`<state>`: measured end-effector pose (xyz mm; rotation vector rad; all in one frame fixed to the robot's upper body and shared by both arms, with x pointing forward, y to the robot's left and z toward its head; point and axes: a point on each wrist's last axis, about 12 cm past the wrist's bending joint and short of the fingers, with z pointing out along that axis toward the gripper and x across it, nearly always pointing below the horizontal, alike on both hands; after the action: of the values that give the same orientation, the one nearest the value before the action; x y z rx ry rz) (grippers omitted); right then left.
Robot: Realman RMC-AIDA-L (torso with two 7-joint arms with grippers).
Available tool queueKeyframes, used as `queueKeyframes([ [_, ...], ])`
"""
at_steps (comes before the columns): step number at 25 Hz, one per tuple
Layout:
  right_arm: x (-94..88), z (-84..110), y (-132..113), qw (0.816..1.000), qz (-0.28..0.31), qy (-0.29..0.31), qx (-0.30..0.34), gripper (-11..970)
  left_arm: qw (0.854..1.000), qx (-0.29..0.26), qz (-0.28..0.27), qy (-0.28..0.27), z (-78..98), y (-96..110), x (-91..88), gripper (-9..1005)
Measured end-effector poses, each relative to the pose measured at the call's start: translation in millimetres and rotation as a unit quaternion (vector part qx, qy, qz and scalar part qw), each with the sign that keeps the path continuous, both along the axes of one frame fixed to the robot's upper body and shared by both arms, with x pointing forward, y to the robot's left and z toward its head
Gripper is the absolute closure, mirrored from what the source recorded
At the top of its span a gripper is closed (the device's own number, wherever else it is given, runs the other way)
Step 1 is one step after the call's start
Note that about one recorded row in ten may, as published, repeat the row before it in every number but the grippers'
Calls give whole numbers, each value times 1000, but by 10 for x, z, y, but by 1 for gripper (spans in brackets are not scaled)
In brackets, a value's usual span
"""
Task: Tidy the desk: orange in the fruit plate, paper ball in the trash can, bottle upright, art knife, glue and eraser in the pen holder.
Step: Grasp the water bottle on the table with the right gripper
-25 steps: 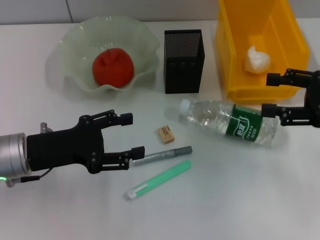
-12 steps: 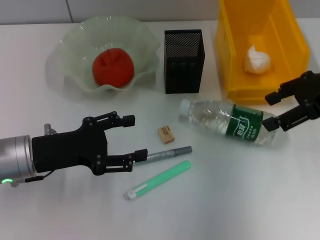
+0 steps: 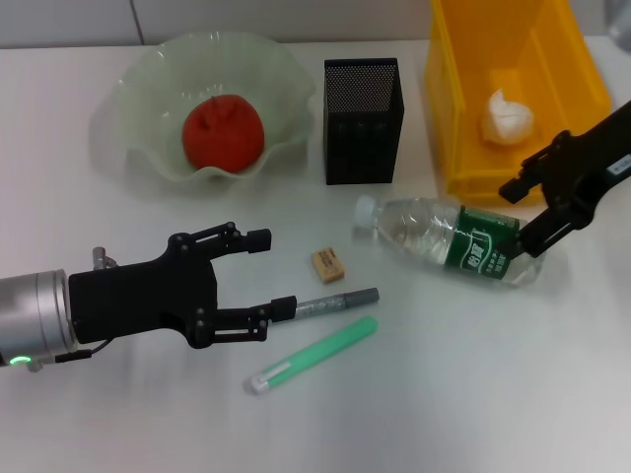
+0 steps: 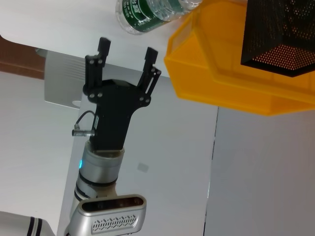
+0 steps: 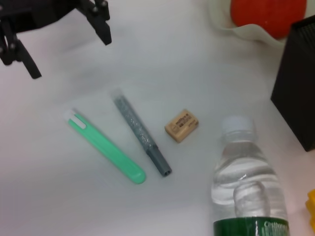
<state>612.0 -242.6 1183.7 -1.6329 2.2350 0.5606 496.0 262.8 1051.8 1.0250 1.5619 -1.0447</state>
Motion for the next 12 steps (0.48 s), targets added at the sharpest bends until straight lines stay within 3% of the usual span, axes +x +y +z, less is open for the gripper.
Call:
queueKeyframes([
  [12,6,-98,173,999,14,-27,-21,137,1000,0,1,1,-6,6,-9,163],
])
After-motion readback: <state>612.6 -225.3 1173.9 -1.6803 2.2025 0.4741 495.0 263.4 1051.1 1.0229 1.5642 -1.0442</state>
